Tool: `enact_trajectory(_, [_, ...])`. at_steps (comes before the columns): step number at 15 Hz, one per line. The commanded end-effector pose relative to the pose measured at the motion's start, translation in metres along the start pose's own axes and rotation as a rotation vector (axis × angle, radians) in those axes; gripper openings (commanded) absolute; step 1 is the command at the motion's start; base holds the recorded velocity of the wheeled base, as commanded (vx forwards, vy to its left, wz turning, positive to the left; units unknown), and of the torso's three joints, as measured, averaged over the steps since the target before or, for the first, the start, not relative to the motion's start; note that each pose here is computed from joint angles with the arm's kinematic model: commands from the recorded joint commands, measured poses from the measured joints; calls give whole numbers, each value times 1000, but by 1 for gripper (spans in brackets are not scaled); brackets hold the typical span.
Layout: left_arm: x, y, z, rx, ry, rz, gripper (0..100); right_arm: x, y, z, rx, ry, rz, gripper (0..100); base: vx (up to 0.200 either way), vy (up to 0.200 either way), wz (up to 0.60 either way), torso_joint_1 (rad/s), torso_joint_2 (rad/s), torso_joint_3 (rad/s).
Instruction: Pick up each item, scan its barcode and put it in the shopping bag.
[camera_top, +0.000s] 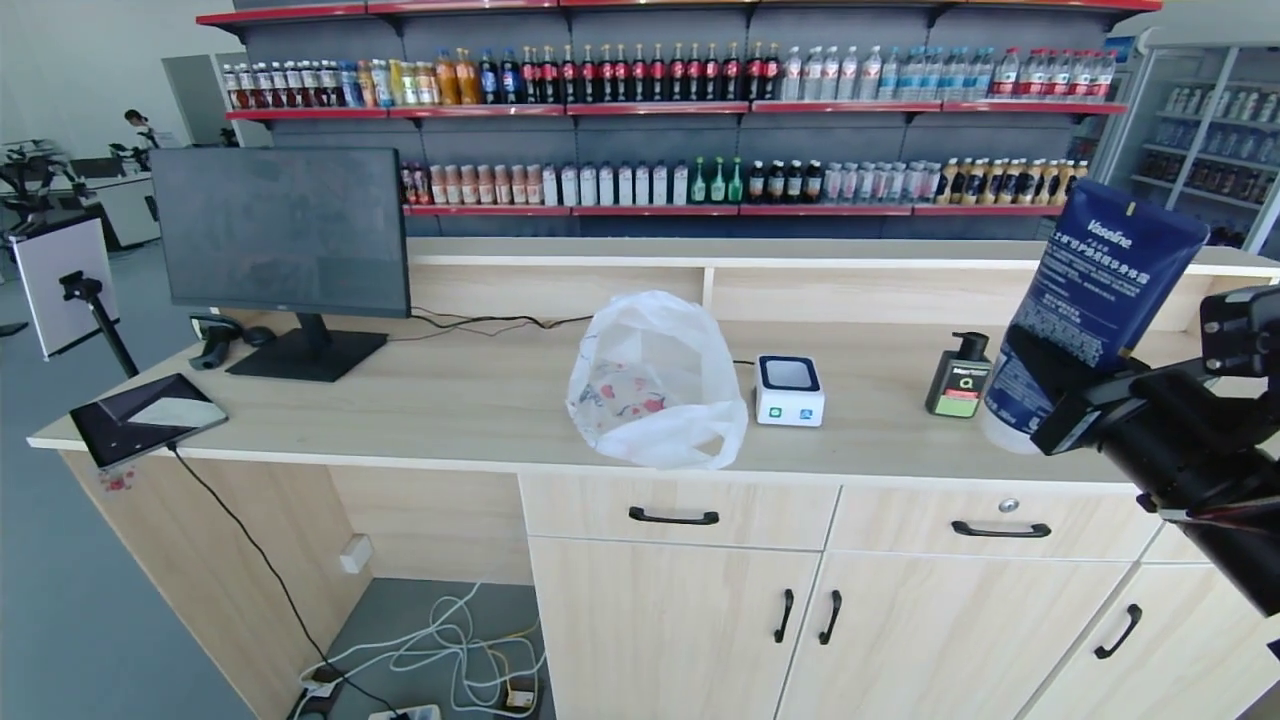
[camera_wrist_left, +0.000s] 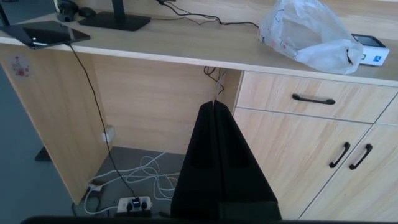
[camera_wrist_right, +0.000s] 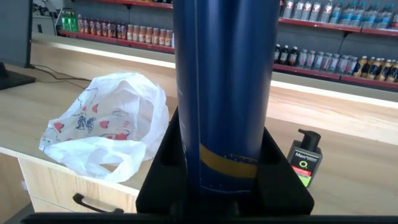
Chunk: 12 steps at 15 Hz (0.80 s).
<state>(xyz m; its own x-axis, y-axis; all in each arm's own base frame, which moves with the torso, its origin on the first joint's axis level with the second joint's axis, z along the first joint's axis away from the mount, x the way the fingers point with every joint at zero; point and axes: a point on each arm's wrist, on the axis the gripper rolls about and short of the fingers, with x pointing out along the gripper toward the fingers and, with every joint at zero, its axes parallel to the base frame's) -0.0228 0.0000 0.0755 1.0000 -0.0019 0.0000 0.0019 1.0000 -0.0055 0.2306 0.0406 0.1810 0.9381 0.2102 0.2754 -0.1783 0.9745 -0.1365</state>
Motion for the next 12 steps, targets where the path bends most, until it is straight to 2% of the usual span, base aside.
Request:
enact_trajectory(1, [0,0,0,-2,0,0,0,1,0,-1,0,0,1,0,0,200,0,2,2,-2])
enact_trajectory(2, [0,0,0,-1,0,0,0,2,0,-1,0,0,2,0,0,200,0,-2,-2,2])
enact_trajectory(8, [0,0,0,2,0,0,0,2,0,-1,0,2,1,0,0,0,0,0,0,0])
enact_trajectory(12, [0,0,0,1,0,0,0,1,0,-2,0,7,3,0,200,0,0,-6,-1,1])
